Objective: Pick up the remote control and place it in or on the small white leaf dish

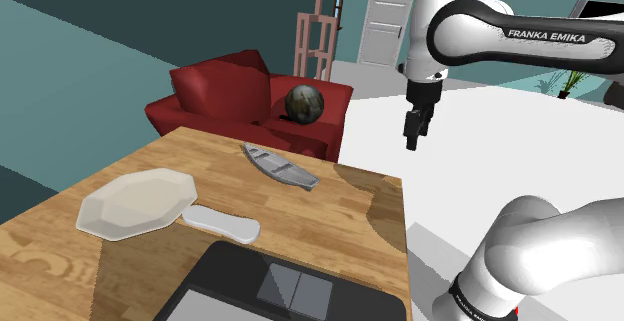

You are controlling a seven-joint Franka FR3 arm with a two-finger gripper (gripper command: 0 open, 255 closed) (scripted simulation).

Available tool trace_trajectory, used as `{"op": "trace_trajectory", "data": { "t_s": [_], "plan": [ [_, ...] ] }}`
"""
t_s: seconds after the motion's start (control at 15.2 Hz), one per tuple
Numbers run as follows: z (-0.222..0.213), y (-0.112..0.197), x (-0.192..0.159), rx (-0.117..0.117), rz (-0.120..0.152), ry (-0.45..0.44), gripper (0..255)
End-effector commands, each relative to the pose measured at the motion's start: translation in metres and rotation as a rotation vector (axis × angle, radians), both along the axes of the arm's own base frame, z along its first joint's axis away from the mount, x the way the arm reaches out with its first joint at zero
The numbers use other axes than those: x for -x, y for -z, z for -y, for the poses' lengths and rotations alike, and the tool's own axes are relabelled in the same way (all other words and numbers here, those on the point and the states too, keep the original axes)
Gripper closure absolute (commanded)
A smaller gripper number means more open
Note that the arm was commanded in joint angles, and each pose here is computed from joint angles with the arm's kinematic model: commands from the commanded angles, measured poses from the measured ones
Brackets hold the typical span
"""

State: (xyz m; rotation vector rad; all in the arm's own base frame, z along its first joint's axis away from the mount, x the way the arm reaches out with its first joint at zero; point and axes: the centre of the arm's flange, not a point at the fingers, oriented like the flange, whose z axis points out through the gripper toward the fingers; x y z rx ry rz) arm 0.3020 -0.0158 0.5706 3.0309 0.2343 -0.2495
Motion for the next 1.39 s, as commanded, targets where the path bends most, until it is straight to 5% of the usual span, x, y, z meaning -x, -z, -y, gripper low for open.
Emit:
{"op": "trace_trajectory", "data": {
  "t_s": [0.0,1.32],
  "plan": [
    [0.000,0.000,0.000,0.000,0.000,0.000,0],
    [-0.186,0.107,-0.134,-0.052,0.064,-0.171,0]
  ]
}}
